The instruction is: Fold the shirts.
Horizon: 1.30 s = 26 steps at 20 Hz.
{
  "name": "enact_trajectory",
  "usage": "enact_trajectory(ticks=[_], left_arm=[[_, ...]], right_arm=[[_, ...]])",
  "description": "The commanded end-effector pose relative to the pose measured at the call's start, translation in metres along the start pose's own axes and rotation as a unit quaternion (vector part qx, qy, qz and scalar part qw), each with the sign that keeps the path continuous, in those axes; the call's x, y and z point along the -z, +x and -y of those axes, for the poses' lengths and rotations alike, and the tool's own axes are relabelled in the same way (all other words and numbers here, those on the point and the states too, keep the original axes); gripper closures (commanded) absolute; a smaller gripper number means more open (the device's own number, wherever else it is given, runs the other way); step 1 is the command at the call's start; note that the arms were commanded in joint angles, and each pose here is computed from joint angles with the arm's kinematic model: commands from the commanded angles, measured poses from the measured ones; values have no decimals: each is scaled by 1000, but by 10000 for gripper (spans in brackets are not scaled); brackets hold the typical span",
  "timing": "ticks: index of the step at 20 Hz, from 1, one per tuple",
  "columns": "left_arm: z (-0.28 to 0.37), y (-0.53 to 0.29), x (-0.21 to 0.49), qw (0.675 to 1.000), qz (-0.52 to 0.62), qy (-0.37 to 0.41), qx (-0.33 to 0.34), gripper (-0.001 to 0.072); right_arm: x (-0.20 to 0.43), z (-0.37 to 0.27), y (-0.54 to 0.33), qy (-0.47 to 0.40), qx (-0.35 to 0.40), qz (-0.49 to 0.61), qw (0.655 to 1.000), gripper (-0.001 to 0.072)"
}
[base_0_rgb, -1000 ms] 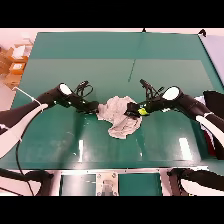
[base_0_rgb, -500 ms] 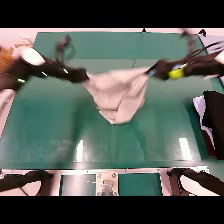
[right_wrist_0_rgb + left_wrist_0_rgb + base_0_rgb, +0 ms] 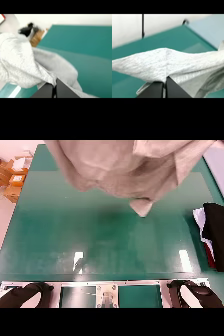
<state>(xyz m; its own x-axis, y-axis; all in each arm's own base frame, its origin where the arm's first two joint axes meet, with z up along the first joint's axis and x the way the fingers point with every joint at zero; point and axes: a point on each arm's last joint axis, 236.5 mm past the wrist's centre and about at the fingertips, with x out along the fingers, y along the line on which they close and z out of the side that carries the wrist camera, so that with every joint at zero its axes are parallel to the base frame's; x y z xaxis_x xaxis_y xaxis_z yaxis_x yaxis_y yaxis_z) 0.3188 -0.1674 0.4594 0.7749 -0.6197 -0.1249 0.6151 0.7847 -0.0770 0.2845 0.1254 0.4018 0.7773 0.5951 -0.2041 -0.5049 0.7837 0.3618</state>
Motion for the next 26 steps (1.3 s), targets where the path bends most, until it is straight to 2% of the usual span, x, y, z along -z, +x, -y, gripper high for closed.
enact_trajectory(ticks=[1,4,7,10,13,17,21,22,23,24,25,26], left_arm=[[36,-45,-50,996,68,43,23,686],[27,-32,-37,998,44,38,19,686],[-9,17,-1,1000,-7,12,2,686],[-58,103,73,995,-91,-39,3,686],[-84,202,185,978,-182,-94,40,685],[-48,311,336,952,-246,-141,110,685],[-8,335,403,932,-290,-168,137,684],[-3,331,402,927,-299,-175,145,601],[-4,323,398,919,-313,-188,153,270],[-9,311,389,904,-334,-213,159,142],[-18,292,376,886,-360,-239,168,148],[-28,269,365,865,-389,-266,173,148]], right_arm=[[-22,-40,-33,-42,-22,65,997,699],[-9,-25,-19,-22,-17,43,999,699],[37,19,16,39,-5,-18,999,699],[131,82,60,146,17,-118,982,699],[249,146,88,258,72,-189,945,699],[379,206,91,341,161,-245,893,699],[417,223,97,344,169,-292,876,699],[415,227,100,340,169,-293,877,698],[407,232,102,330,170,-290,882,697],[393,239,104,312,174,-284,890,644],[376,248,103,294,177,-277,897,517],[356,259,99,273,182,-273,904,323]])
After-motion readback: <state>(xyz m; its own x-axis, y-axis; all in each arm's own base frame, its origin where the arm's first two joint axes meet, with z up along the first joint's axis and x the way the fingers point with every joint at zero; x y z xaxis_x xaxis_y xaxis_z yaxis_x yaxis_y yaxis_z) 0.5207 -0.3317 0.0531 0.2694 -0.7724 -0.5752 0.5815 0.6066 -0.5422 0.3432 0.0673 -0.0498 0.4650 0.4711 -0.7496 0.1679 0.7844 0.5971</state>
